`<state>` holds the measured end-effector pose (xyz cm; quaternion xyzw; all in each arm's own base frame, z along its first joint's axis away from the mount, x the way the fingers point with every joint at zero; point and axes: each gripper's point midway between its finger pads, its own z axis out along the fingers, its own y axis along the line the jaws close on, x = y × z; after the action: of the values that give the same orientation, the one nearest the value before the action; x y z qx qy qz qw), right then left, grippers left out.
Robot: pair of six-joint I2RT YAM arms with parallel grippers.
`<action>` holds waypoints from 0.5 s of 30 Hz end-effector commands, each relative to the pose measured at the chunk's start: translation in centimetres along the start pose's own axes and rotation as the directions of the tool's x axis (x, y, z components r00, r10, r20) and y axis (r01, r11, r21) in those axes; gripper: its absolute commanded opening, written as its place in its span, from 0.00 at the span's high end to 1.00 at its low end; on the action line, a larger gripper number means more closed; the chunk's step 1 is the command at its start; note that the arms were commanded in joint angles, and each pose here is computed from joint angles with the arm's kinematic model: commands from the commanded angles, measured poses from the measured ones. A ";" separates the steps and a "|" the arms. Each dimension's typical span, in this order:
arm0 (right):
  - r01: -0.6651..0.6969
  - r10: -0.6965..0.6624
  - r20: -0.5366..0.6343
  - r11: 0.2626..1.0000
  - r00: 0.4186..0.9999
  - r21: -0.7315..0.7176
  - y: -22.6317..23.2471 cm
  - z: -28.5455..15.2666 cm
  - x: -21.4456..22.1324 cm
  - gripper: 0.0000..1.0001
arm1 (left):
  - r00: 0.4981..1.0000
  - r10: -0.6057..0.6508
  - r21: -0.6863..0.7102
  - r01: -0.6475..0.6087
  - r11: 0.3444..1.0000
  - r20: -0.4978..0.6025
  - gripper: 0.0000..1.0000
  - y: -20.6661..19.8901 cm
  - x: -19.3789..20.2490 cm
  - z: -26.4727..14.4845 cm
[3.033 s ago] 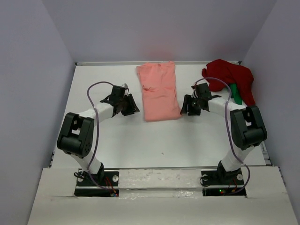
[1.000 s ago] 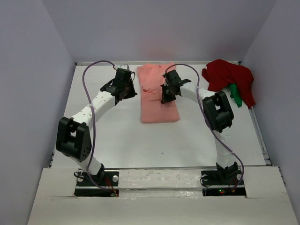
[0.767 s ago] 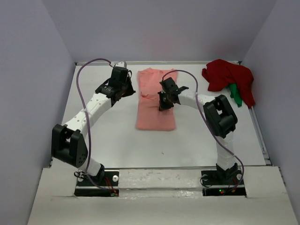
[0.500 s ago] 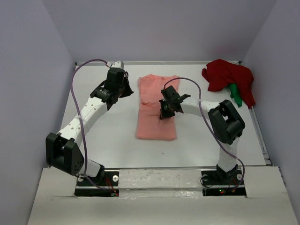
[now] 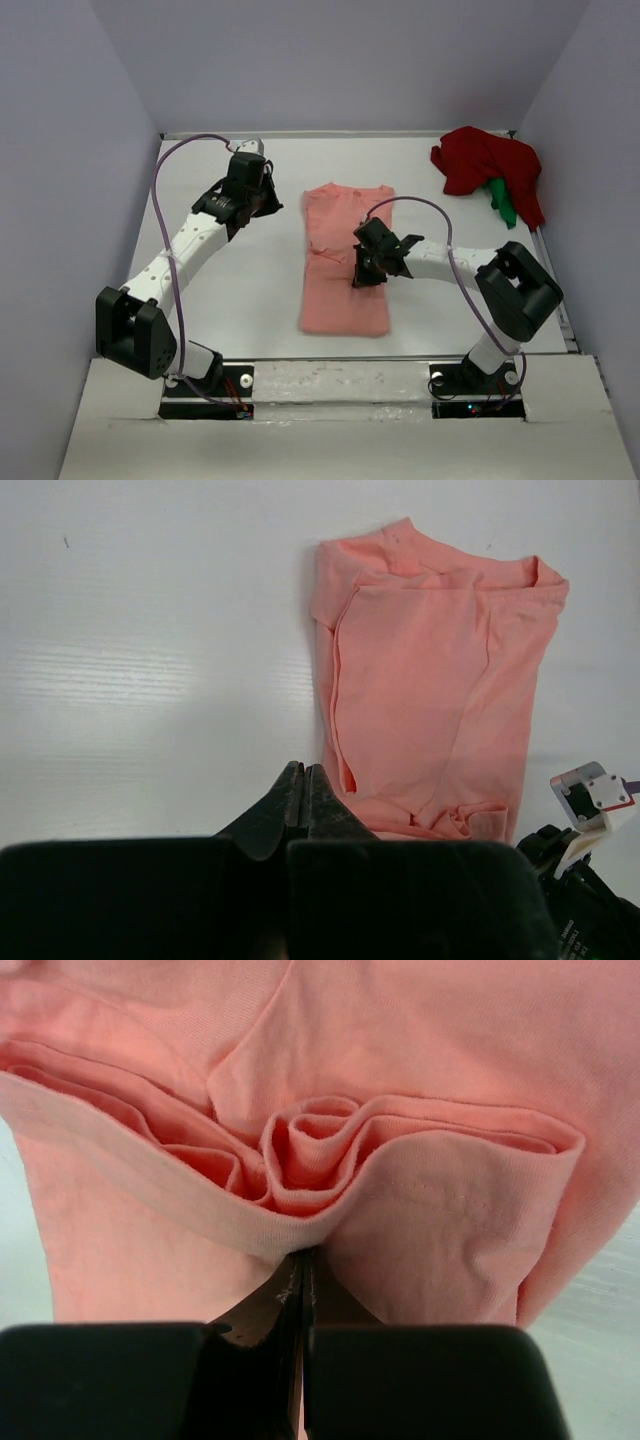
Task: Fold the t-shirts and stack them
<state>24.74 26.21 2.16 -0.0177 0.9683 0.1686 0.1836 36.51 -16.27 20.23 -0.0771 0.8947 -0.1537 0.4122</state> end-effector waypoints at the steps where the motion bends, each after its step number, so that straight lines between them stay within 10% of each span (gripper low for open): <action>1: 0.020 -0.016 -0.038 0.991 0.999 0.133 -3.2 0.5 2.8 1.00 | 1.000 0.014 0.039 -0.014 0.999 0.022 1.00 -0.3 -0.4 -0.8; 6: 0.054 -0.056 0.008 0.988 0.998 0.147 -2.5 -0.2 1.6 1.00 | 1.000 0.029 0.019 -0.029 0.999 -0.008 1.00 0.3 0.8 -0.1; 10: 0.079 -0.092 0.066 0.982 0.994 0.171 -1.8 -2.1 0.1 1.00 | 0.999 0.039 -0.058 -0.040 0.998 -0.027 0.81 2.0 1.8 0.1; 15: 0.118 -0.154 0.161 0.970 0.975 0.212 0.4 -6.5 -2.8 0.63 | 0.999 0.022 -0.135 -0.027 0.990 -0.037 0.60 3.6 2.7 0.3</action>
<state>23.66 24.66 3.37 -0.0405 0.9720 0.0886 0.2138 35.29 -14.98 17.05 -0.0763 0.9118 -0.1174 0.3860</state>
